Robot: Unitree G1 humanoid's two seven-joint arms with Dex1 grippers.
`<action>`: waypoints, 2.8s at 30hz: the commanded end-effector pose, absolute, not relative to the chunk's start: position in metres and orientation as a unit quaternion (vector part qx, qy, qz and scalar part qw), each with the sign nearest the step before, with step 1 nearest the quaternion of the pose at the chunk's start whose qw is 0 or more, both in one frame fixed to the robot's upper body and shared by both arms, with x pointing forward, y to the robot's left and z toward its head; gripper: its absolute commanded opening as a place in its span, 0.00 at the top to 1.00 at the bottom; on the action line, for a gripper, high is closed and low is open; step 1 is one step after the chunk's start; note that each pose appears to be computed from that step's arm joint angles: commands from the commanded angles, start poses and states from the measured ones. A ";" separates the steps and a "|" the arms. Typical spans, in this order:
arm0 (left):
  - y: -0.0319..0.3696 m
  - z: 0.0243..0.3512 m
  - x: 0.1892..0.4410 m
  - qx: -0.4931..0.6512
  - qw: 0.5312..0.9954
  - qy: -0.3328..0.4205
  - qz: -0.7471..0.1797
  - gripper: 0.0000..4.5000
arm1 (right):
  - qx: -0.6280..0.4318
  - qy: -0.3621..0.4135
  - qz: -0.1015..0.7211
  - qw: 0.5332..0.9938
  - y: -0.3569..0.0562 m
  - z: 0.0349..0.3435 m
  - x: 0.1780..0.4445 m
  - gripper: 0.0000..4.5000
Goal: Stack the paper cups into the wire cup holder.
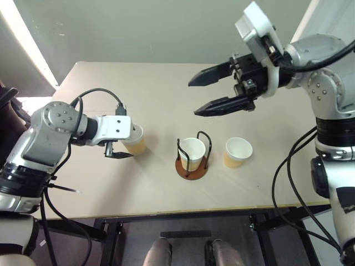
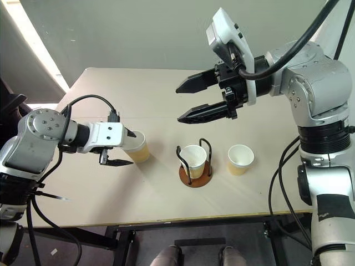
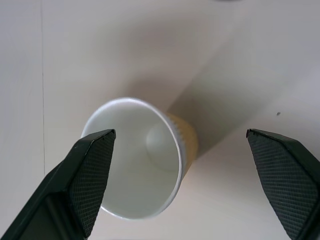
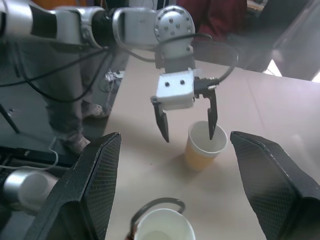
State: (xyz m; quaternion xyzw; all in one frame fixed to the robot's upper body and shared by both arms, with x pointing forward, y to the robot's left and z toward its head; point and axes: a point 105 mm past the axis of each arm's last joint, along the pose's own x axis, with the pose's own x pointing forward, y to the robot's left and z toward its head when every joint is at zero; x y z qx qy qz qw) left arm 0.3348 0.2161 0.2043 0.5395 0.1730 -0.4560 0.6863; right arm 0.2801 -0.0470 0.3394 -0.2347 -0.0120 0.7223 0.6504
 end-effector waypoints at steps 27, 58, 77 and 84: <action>0.211 0.192 0.363 0.561 0.651 0.179 -0.479 0.53 | -0.243 -0.013 0.718 0.652 -0.061 0.342 0.275 0.19; 0.087 0.301 0.320 0.479 0.556 0.030 -0.679 0.99 | -0.298 0.028 0.675 0.674 -0.098 0.337 0.267 0.19; 0.052 0.276 0.310 0.466 0.475 0.028 -0.746 0.99 | -0.276 0.038 0.617 0.736 -0.116 0.328 0.267 0.19; 0.057 0.268 0.306 0.475 0.459 0.042 -0.750 0.99 | -0.276 0.035 0.616 0.737 -0.116 0.330 0.267 0.19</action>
